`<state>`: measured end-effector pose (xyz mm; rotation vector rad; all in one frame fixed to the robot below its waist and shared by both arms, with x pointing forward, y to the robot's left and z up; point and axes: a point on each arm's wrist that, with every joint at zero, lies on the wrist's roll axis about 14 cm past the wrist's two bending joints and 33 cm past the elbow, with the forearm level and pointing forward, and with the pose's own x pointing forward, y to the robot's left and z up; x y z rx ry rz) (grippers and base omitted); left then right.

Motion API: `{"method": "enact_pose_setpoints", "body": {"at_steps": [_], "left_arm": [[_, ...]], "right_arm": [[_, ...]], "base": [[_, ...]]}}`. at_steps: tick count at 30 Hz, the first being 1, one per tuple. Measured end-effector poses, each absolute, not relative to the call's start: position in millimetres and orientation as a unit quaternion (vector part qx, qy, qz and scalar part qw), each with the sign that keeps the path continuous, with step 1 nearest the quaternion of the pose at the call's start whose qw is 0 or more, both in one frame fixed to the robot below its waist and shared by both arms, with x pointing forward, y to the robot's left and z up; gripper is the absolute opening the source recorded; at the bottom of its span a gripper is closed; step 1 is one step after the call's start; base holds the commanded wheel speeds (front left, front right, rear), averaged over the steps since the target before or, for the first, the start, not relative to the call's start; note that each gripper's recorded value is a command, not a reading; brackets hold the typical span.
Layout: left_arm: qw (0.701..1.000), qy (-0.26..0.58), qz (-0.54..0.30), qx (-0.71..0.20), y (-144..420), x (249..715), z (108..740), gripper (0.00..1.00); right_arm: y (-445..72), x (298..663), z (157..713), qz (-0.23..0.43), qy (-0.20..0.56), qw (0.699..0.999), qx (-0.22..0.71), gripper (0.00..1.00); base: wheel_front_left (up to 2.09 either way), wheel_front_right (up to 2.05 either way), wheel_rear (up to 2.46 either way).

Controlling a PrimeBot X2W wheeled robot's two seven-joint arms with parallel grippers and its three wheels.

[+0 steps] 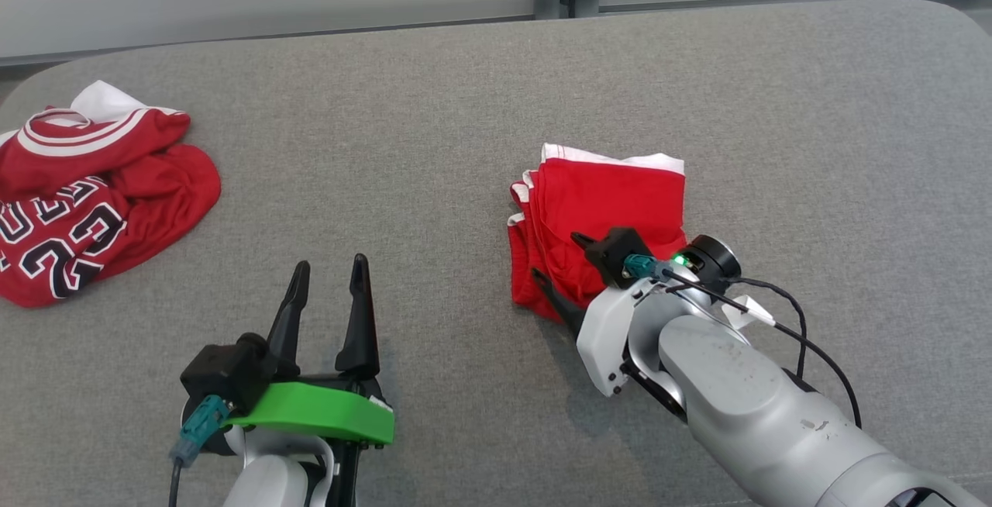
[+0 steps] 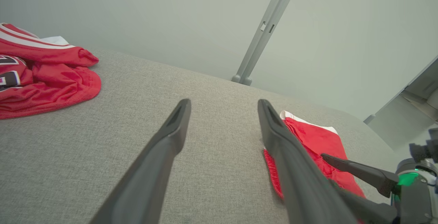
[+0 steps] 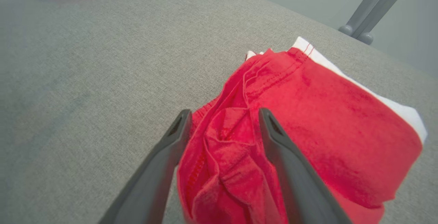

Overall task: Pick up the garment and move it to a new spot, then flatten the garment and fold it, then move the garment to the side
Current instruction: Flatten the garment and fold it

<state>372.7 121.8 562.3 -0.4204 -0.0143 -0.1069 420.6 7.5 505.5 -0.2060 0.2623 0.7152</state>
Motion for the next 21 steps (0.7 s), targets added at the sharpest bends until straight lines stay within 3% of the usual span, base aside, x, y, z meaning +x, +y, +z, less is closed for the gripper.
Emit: {"method": "enact_pose_setpoints", "body": {"at_steps": [8, 17, 18, 19, 21], "left_arm": [[0.976, -0.012, -0.068, -0.208, 112, 373, 568, 1.00], [0.974, -0.015, -0.092, -0.208, 96, 371, 573, 1.00], [0.974, -0.014, -0.093, -0.207, 95, 371, 573, 1.00], [0.974, -0.014, -0.094, -0.207, 94, 371, 572, 1.00], [0.974, -0.011, -0.094, -0.207, 95, 372, 571, 1.00]], "right_arm": [[-6, 429, 534, 0.313, 0.080, 0.945, -0.053, 1.00], [-78, 442, 552, 0.198, 0.044, 0.979, 0.013, 1.00], [-83, 443, 552, 0.188, 0.042, 0.981, 0.020, 0.74], [-86, 443, 552, 0.183, 0.041, 0.982, 0.023, 0.40], [-89, 442, 549, 0.177, 0.041, 0.983, 0.020, 0.16]], "base": [[0.00, 0.00, 0.00], [0.00, 0.00, 0.00], [0.00, 0.00, 0.00], [0.00, 0.00, 0.00], [0.00, 0.00, 0.00]]}}
